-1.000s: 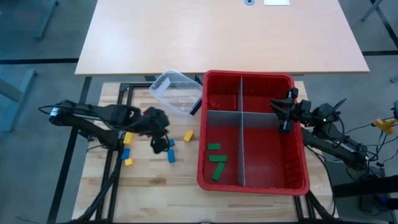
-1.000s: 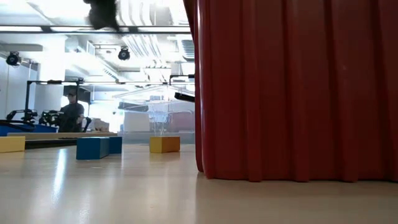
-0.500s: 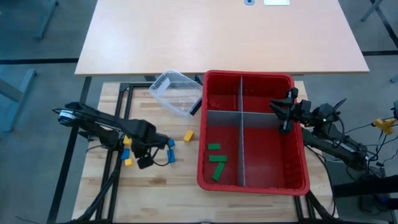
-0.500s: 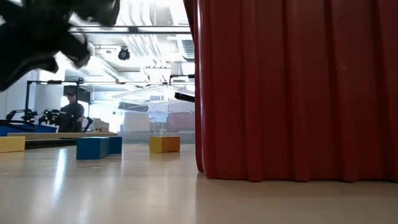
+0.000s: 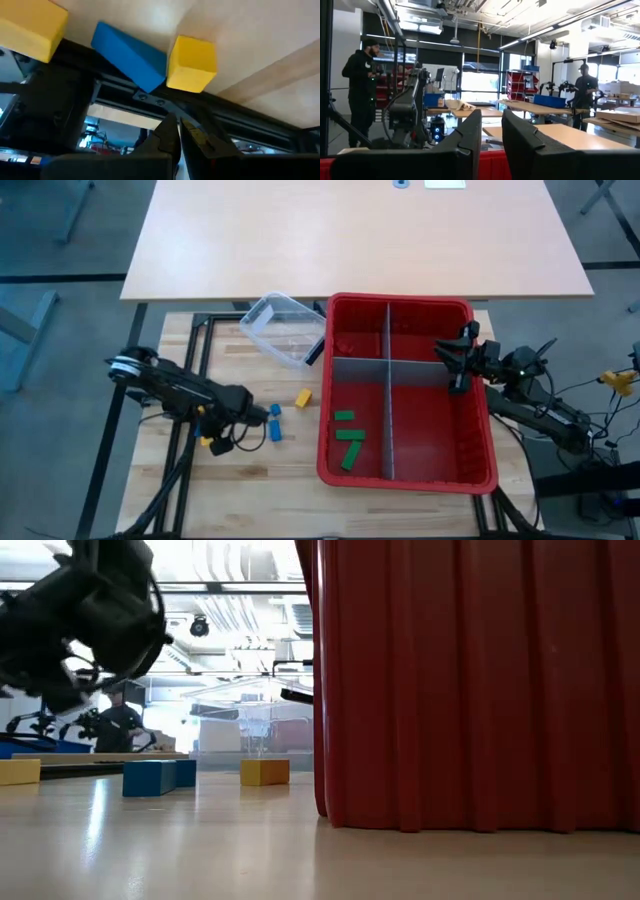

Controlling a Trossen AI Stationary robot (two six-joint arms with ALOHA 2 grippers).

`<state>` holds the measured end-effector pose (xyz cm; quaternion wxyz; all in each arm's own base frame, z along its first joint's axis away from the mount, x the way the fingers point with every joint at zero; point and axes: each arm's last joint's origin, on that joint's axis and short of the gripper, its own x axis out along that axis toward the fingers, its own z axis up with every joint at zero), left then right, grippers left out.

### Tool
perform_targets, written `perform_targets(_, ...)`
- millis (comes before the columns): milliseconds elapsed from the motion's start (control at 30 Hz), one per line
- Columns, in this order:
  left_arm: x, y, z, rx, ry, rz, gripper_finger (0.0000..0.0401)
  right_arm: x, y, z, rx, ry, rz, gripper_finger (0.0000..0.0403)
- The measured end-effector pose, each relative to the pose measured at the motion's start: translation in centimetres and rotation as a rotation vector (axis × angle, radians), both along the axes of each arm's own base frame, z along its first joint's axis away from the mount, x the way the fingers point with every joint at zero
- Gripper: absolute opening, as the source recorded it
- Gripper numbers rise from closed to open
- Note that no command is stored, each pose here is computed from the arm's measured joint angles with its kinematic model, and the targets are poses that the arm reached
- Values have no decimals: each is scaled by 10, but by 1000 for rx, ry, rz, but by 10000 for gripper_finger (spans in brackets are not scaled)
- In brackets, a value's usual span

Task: Sort blocks
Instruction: Put the bottom left blue block into the top right of the red bin

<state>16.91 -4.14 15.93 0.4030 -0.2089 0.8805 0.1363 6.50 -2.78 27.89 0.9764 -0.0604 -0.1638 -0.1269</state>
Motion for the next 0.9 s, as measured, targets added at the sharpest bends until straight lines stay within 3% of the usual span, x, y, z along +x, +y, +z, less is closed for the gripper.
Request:
perform_targets(300, -1, 0, -17, -23, 47, -38, 0, 0, 0, 0, 0, 0, 0, 62)
perform_targets(467, 5, 0, -28, -31, 88, 25, 0, 0, 0, 0, 0, 0, 0, 70)
perform_targets(733, 6, 2, -44, 54, 176, 167, 0, 0, 0, 0, 0, -1, 0, 62)
perform_targets(900, 7, 4, -45, 177, 197, 260, 0, 0, 0, 0, 0, 0, 0, 53)
